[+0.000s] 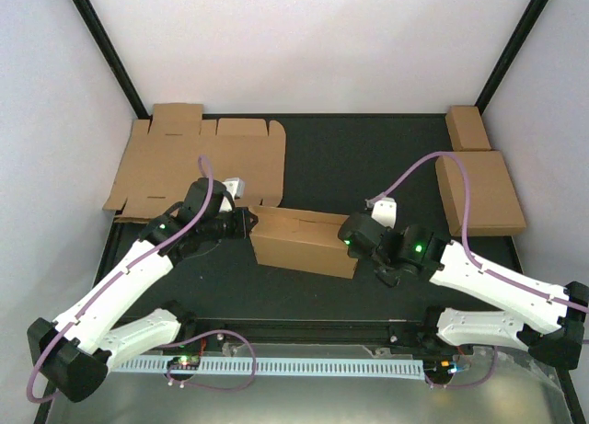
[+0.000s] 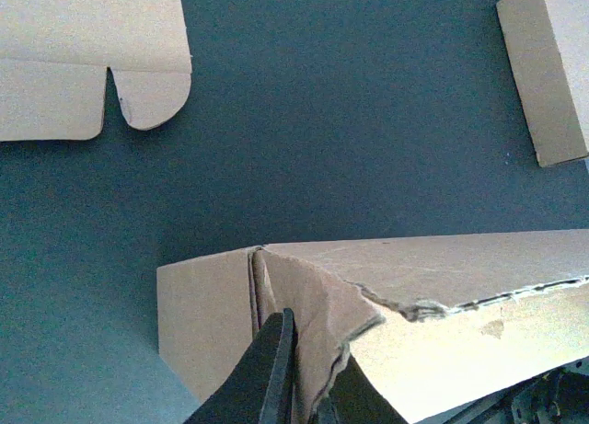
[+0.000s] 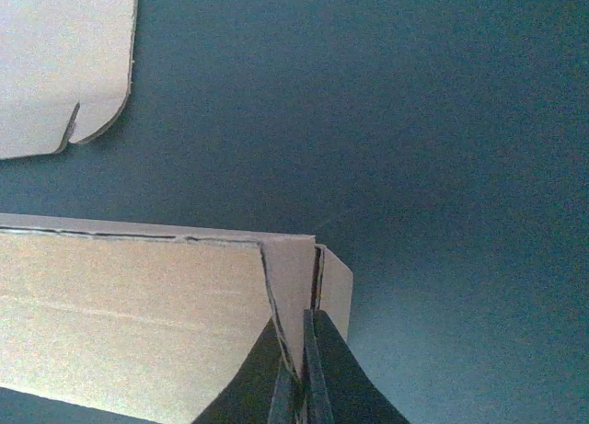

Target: Fold the paper box

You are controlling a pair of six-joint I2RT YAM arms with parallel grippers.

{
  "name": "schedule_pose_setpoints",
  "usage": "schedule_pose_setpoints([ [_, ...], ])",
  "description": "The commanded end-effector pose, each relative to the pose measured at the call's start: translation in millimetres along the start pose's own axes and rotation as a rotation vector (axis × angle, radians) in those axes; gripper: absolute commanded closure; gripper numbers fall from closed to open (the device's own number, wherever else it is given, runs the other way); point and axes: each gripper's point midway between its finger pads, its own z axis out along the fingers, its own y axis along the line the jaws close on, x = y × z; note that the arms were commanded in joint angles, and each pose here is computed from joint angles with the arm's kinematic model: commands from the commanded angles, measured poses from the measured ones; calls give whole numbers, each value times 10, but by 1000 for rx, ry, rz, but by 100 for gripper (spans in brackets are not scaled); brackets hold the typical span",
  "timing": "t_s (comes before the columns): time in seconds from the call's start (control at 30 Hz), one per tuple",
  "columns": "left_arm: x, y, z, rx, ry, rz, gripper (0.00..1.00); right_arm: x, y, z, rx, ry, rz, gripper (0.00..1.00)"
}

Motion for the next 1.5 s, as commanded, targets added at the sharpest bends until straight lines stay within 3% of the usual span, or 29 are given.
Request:
schedule_pose_setpoints([
  [0.0,54,63,-33,-32,15,-2,95,-6,-182,-34,72,-12,-41,98],
  [0.93,58,49,-21,-24,21,-4,94,58,23,30,16,33,13,98],
  [1.47,74,56,-3,-25,26,-3,94,275,-220,153,96,70,-5,98],
])
